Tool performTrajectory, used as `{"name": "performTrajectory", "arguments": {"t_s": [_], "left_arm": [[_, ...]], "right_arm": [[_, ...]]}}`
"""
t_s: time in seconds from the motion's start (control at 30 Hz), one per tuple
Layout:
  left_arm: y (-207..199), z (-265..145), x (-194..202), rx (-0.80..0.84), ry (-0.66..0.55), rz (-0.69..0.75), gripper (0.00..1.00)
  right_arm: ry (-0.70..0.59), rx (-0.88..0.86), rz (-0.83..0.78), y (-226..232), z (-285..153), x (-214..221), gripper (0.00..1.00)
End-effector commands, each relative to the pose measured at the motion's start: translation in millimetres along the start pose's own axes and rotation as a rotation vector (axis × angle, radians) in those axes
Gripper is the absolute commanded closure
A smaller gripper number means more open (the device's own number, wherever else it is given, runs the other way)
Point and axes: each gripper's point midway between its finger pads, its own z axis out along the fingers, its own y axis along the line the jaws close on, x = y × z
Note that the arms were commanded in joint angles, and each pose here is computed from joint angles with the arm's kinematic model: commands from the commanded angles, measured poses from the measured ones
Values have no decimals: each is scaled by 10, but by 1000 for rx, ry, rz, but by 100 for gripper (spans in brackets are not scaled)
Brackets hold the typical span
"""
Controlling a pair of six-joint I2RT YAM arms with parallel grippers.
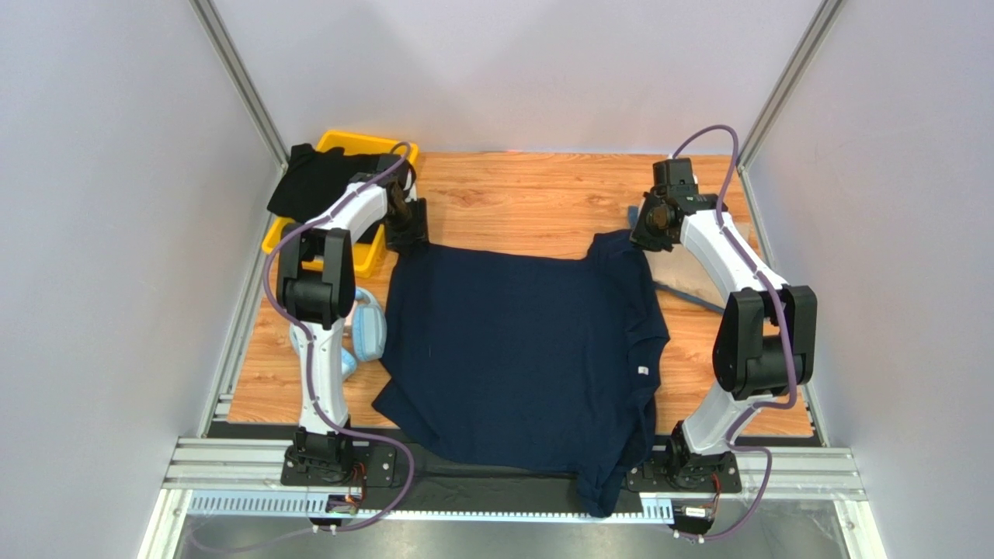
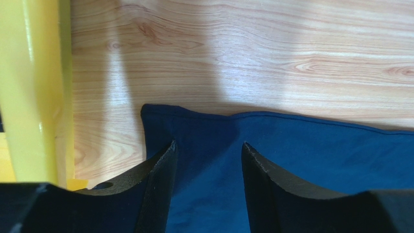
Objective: Fold and stack the t-shirts
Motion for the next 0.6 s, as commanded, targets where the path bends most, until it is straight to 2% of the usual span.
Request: {"name": "performTrajectory", "arguments": {"t_s": [0.0, 0.3, 0.4, 0.47, 0.5, 0.53, 0.57], "left_arm": [[23, 13, 63, -29, 47, 31, 41], [-31, 64, 136, -30, 72, 33, 42], [-17, 80, 148, -53, 76, 45, 48], [-6, 79, 153, -65, 77, 51, 59], [-12, 72, 159, -70, 79, 54, 68], [1, 77, 177, -79, 86, 53, 81], [-4, 71, 160, -82, 82, 55, 85]], "right_arm": [[-44, 9, -10, -46, -246, -78, 100], [-123, -64, 5, 12, -513, -156, 100], [-137, -54, -1, -4, -563, -183, 100], [-139, -47, 2, -21, -567, -186, 100], [-139, -53, 5, -8, -571, -191, 100], [-136, -64, 5, 7, -581, -189, 100], [-135, -73, 9, 23, -581, -195, 100]]}}
